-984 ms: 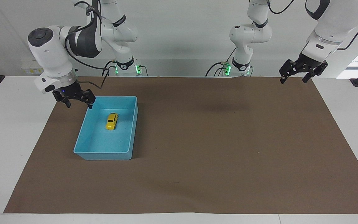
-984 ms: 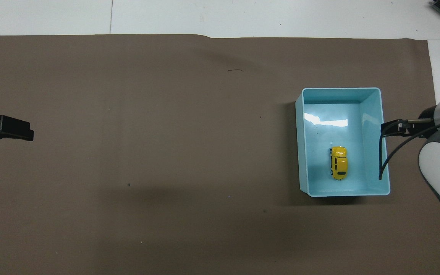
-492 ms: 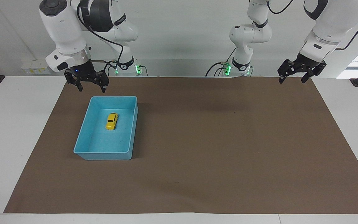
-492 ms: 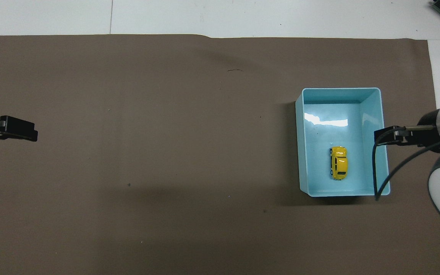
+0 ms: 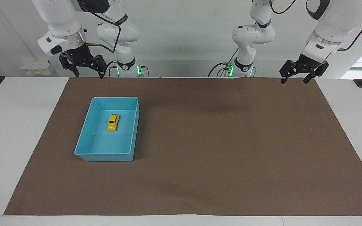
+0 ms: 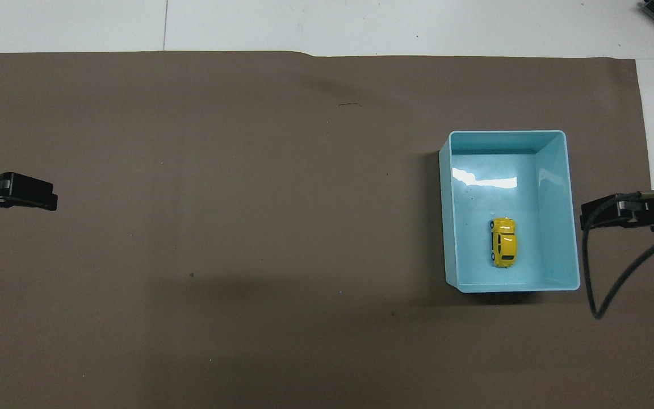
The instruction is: Wind up and store yellow beetle car
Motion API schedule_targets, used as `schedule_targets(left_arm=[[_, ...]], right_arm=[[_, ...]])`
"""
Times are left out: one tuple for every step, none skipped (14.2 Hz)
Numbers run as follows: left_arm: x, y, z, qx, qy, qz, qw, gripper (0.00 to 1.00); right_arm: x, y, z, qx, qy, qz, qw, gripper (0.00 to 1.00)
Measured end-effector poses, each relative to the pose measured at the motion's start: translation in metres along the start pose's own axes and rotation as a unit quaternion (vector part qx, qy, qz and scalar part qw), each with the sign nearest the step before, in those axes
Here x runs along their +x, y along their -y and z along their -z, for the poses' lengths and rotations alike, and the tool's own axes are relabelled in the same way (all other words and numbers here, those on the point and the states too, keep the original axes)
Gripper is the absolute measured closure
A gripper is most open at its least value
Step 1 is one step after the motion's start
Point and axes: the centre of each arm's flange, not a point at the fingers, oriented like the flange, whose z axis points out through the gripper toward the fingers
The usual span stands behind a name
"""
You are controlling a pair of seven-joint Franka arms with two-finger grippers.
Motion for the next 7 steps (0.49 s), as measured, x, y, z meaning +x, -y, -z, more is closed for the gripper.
schedule_targets(left_arm=[[0.0000,0.0000,0.0000,0.000,0.000,0.000,1.000,0.00],[0.0000,0.0000,0.0000,0.000,0.000,0.000,1.000,0.00],[0.0000,0.0000,0.0000,0.000,0.000,0.000,1.000,0.00],[0.0000,0.0000,0.0000,0.000,0.000,0.000,1.000,0.00],[0.0000,0.0003,0.0000,0.000,0.000,0.000,1.000,0.00],[0.0000,0.0018,0.0000,0.000,0.000,0.002,1.000,0.00],[0.0001,0.0045,0.0001,0.000,0.000,0.005,1.000,0.00]], right_arm=[[0.0029,0.0000,0.0013,0.000,0.001,0.000,1.000,0.00],[0.0054,0.0001,0.0008,0.001,0.001,0.000,1.000,0.00],[0.0068,0.0002,-0.0010,0.001,0.003,0.000,1.000,0.00],[0.0078,0.0001,-0.0025,0.001,0.004,0.000,1.000,0.00],[0.0084,-0.0002,-0.0036,0.001,0.005,0.000,1.000,0.00],[0.0085,-0.0006,-0.0039,0.001,0.006,-0.001,1.000,0.00],[0.0087,-0.0010,-0.0038,0.001,0.005,-0.001,1.000,0.00]])
